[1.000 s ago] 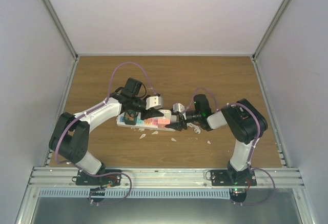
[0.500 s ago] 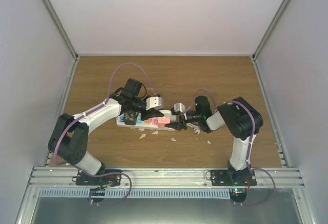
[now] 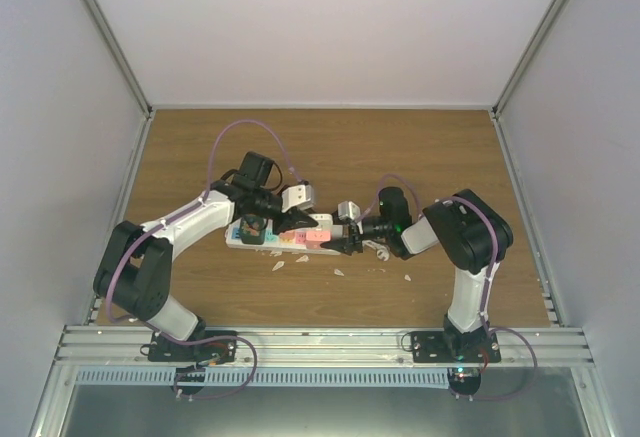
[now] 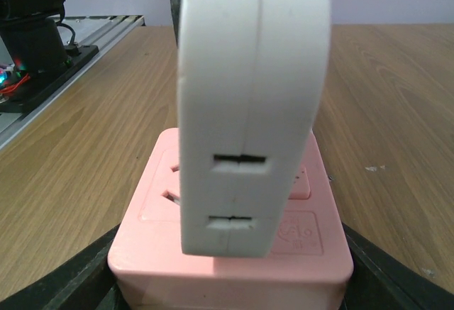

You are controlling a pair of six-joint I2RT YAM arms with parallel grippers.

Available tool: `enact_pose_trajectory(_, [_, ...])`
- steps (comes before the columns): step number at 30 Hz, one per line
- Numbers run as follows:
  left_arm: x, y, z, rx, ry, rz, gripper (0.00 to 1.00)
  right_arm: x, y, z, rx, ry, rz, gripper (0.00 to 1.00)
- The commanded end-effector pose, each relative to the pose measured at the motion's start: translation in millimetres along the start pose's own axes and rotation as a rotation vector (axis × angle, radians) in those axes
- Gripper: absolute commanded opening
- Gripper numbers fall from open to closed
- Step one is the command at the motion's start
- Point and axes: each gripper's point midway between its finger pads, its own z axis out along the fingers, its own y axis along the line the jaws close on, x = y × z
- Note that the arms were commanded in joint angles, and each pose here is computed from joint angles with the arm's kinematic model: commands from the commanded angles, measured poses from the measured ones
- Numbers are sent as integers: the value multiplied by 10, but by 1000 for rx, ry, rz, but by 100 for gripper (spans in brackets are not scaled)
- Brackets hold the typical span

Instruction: Pull the plug off the socket

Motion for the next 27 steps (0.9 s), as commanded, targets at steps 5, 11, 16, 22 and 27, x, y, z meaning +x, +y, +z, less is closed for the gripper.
enact_pose_trajectory(5, [-649,25,-306,12,-190,117,1,129,-64,45,28,43,-9,26])
enact_pose_trajectory(11, [-702,101,-446,-18,-191,124,0,147,-57,45,26,49,-1,27])
enact_pose_trajectory(16, [-666,149,-575,-50,-173,128,0,125,-51,41,25,43,-3,35])
enact_pose_trajectory(22, [-697,102,-727,-57,-183,98,0,10,-48,3,25,42,-29,62])
enact_pose_trajectory(27, [-780,-3,-769,-13,-217,69,0,-237,-120,7,10,26,-33,83])
